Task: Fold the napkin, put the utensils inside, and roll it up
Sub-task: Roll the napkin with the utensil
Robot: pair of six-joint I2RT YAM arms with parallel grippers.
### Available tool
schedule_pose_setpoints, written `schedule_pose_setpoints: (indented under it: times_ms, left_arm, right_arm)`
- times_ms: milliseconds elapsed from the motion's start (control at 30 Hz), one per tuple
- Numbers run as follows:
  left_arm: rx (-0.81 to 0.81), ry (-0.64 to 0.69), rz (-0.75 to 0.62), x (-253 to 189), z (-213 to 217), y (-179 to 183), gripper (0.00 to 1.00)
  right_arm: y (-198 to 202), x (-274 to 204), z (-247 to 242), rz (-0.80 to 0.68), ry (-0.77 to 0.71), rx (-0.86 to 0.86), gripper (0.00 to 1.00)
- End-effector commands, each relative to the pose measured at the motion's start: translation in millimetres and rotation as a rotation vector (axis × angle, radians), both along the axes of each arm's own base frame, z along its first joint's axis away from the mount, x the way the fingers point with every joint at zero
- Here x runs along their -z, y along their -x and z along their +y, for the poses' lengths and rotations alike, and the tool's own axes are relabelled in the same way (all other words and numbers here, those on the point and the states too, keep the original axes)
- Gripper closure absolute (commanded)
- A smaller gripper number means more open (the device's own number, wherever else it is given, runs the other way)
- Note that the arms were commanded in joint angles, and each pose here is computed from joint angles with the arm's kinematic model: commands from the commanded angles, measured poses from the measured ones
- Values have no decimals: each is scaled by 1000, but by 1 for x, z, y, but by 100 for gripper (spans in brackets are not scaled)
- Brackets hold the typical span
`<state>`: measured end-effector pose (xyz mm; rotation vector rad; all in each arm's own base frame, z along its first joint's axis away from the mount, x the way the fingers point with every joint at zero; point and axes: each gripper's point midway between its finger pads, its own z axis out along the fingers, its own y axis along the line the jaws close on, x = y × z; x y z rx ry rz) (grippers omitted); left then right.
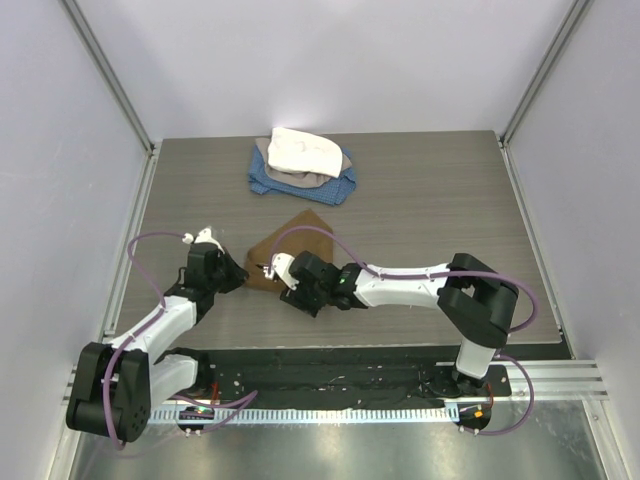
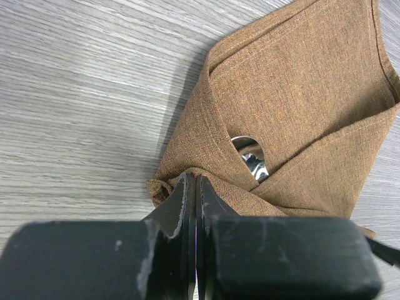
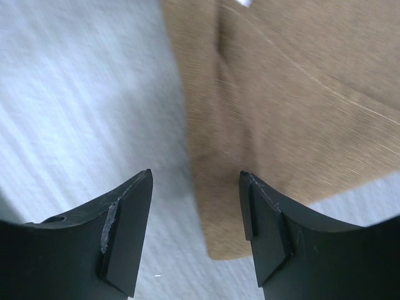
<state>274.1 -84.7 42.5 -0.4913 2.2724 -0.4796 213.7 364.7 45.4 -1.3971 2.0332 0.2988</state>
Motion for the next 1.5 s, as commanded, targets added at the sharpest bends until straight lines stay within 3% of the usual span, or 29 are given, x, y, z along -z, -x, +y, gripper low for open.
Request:
schedule_pose_setpoints:
  times_ms: [0,333,633,867,1133,1467]
  left_arm:
    - [-30,-23,-25,-9,7,-10,100]
    - [-37,-22,-36,-12,8,-10,100]
    - [-53,-20,-49,-16,11,-12,100]
    - [-52,-12,-43,-15,9,-13,100]
    - [-63,-12,-69,-25,11,-18,100]
    - [-96,-47,-56,-23,21,-10,100]
  right_arm:
    - [-29,-22,0,-161,-20,71,37]
    - [-31,5,-14,-166,89,70,45]
    - [-7,33,-25,-18,170,41,48]
    - [34,58,-26,292,207,-23,61]
    - [84,39,1,668,71,-115,83]
    - [83,3,20,987,-121,-115,86]
